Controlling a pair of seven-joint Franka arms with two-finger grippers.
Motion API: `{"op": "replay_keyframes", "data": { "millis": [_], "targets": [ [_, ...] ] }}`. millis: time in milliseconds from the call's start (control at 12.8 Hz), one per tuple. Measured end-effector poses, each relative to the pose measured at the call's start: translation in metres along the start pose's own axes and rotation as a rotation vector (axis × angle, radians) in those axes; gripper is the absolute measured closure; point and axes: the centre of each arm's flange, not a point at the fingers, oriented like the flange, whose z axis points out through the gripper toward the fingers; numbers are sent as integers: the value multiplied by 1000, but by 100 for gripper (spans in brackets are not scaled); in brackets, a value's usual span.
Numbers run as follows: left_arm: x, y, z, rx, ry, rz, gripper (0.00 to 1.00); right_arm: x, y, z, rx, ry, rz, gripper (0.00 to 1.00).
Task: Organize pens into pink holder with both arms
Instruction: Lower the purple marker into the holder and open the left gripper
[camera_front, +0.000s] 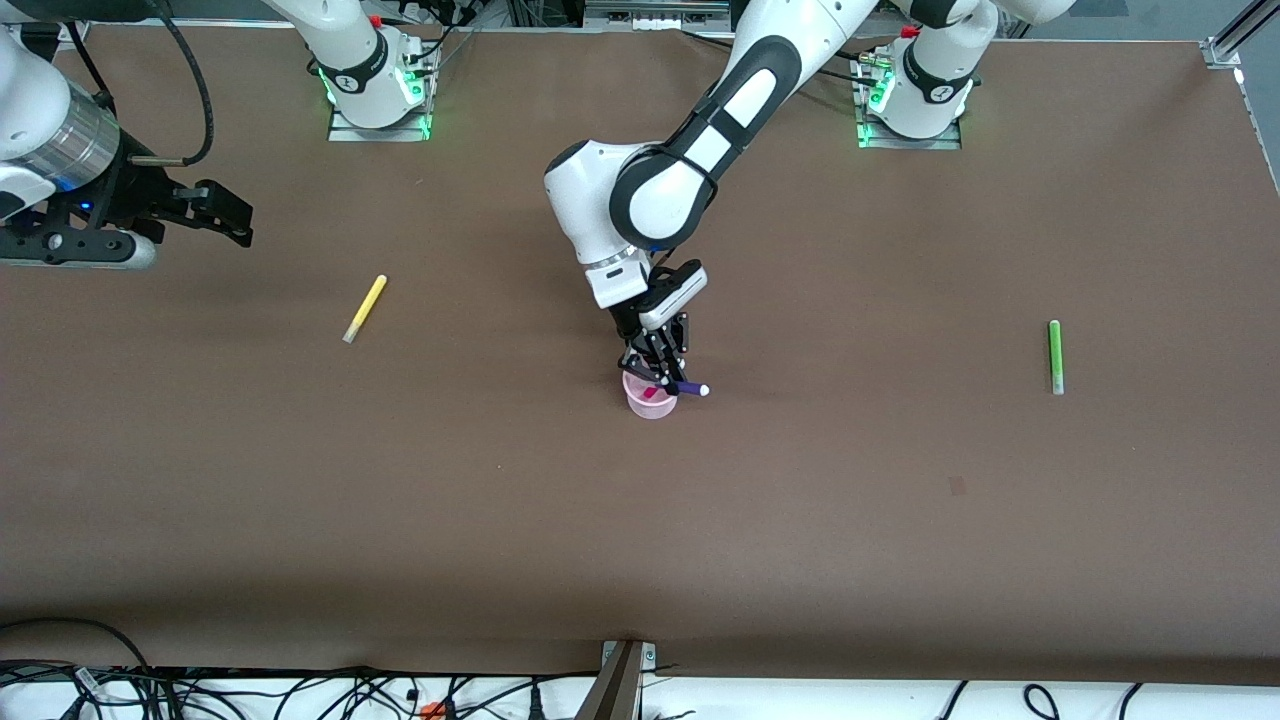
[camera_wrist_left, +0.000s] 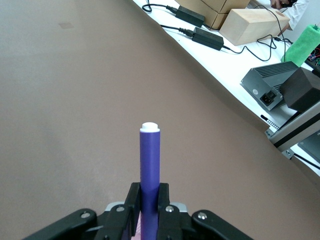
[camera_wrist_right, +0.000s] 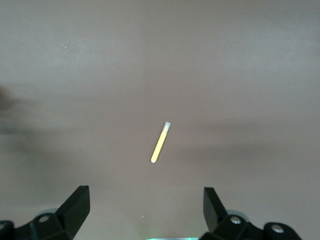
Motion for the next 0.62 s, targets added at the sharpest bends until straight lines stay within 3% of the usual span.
{"op": "replay_keyframes", "data": {
  "millis": [234,625],
  "targets": [
    [-12,-5,-4,-5,6,18,82,-1,-6,-1,35,-3,-5,0],
    [-10,-4,-3,-7,15,13,82,-1,-5,-2,41,-2,-3,0]
  ]
}}
